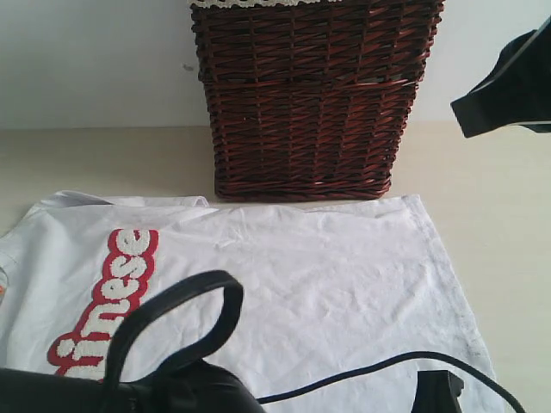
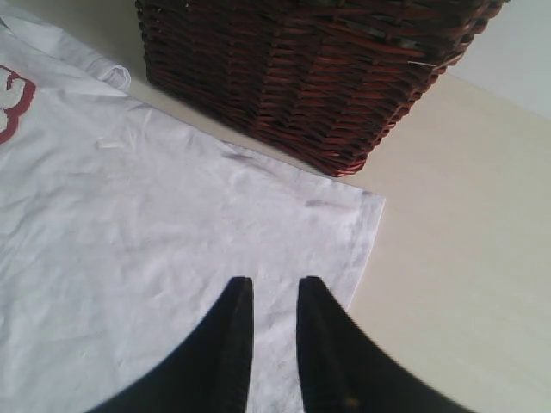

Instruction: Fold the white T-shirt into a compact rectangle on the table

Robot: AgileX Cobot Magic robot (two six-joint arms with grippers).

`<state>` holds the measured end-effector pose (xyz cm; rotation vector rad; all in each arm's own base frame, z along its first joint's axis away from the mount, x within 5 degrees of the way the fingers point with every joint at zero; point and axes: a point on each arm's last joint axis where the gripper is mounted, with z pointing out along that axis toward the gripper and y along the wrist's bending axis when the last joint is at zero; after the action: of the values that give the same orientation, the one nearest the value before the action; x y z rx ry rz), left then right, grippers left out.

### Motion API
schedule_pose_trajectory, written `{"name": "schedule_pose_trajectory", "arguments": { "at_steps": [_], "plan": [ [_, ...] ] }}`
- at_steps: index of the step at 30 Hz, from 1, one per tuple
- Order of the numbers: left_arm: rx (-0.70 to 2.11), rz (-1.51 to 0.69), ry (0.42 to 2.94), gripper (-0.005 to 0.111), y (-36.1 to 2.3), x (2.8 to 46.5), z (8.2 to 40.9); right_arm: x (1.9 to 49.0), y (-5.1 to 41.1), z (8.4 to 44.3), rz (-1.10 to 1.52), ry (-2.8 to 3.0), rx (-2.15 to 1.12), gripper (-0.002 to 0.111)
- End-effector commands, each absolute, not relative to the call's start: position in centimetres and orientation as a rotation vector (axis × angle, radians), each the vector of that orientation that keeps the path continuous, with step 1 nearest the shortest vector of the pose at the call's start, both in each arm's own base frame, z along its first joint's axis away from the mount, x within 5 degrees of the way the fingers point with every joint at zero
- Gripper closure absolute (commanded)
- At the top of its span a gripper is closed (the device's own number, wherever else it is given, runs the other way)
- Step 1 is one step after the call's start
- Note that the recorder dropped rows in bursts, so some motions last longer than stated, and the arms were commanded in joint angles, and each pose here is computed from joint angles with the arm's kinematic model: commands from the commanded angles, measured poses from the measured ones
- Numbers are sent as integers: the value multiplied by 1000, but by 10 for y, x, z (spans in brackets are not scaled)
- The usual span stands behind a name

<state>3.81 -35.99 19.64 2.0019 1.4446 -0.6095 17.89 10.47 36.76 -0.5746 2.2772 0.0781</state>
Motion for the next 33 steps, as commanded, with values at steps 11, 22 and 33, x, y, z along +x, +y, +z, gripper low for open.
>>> {"name": "schedule_pose_trajectory", "arguments": {
  "at_steps": [11, 22, 33],
  "plan": [
    [1841, -453, 2001, 107, -299, 124, 219, 183, 104, 346, 9, 2304, -645, 99],
    [1501, -94, 2508, 107, -182, 231, 200, 221, 119, 271, -209, 2546, -813, 108],
    [984, 5, 2806, 107, -81, 274, 195, 271, 106, 159, -280, 2966, -729, 108]
  ]
}}
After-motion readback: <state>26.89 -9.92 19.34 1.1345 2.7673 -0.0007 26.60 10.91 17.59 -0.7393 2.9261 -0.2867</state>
